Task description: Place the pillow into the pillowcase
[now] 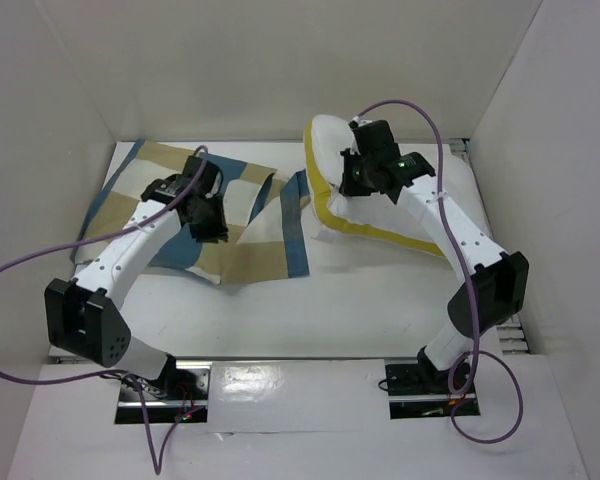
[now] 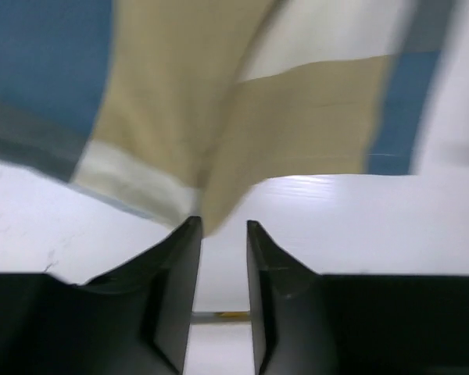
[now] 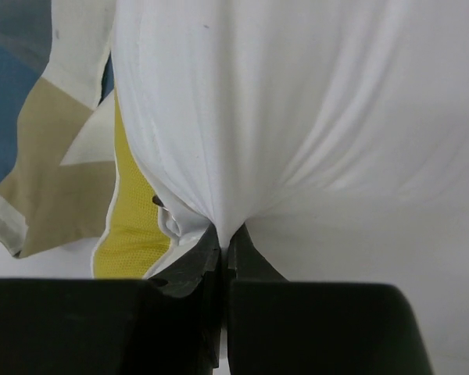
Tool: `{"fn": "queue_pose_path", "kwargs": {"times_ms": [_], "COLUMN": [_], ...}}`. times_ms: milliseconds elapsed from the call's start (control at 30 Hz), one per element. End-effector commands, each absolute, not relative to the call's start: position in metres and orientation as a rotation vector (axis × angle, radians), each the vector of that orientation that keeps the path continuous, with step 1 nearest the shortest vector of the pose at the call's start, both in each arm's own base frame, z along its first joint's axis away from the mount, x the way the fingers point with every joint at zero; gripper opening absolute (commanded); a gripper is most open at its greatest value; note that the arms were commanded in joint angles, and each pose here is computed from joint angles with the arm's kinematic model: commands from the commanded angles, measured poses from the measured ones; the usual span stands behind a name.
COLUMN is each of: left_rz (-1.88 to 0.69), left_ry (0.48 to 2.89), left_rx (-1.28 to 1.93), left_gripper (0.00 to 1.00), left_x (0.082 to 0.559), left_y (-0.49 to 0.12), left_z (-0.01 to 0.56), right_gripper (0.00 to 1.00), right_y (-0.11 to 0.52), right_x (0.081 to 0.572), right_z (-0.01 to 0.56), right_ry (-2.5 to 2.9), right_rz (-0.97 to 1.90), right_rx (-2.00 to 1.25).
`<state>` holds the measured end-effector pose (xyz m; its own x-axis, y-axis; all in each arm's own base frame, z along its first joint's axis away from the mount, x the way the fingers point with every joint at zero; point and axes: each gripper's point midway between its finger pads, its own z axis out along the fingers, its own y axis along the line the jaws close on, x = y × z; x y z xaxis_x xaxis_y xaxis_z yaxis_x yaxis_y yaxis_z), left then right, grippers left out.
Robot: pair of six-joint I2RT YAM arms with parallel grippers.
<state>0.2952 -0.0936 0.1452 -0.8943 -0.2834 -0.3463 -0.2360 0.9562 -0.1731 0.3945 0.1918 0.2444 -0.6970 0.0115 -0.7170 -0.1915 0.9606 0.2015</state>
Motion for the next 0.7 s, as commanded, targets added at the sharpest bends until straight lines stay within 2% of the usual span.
{"fn": "queue_pose_path", "kwargs": {"times_ms": [0, 67, 133, 167, 200, 267, 333, 567, 667], "left_rz": [-0.229, -0.320, -0.367, -0.390, -0.415, -0.478, -0.498, -0.359, -0.268], "left_ry": [2.600, 2.685, 2.754, 2.736, 2.754, 2.748, 2.736, 2.696, 2.699], "left_rx": [-0.151, -0.001, 0.098, 0.103, 0.083, 0.077, 0.097, 0.063, 0.047], "left_gripper": [0.37, 0.37, 0.44, 0.51, 0.65, 0.69, 0.80, 0.83, 0.80], "left_x": [0.316, 0.303, 0.293, 0.298, 0.296, 0.301, 0.301, 0.324, 0.330], "left_y": [-0.139, -0.180, -0.214, -0.225, -0.235, -0.253, -0.265, -0.284, -0.282], "left_z": [0.189, 0.172, 0.147, 0.139, 0.130, 0.112, 0.101, 0.064, 0.045], "right_gripper": [0.00, 0.00, 0.00, 0.00, 0.00, 0.00, 0.00, 0.00, 0.00], "right_y": [0.169, 0.160, 0.151, 0.144, 0.138, 0.129, 0.123, 0.125, 0.124], "right_x": [0.394, 0.387, 0.383, 0.379, 0.375, 0.366, 0.363, 0.356, 0.358], "right_z": [0.296, 0.303, 0.307, 0.314, 0.314, 0.324, 0.333, 0.342, 0.340], "right_ry": [2.168, 2.153, 2.146, 2.131, 2.139, 2.127, 2.108, 2.094, 2.095], "right_rz": [0.395, 0.411, 0.410, 0.406, 0.397, 0.385, 0.383, 0.423, 0.435], "right_rx": [0.027, 0.062, 0.093, 0.108, 0.119, 0.134, 0.147, 0.132, 0.147]}}
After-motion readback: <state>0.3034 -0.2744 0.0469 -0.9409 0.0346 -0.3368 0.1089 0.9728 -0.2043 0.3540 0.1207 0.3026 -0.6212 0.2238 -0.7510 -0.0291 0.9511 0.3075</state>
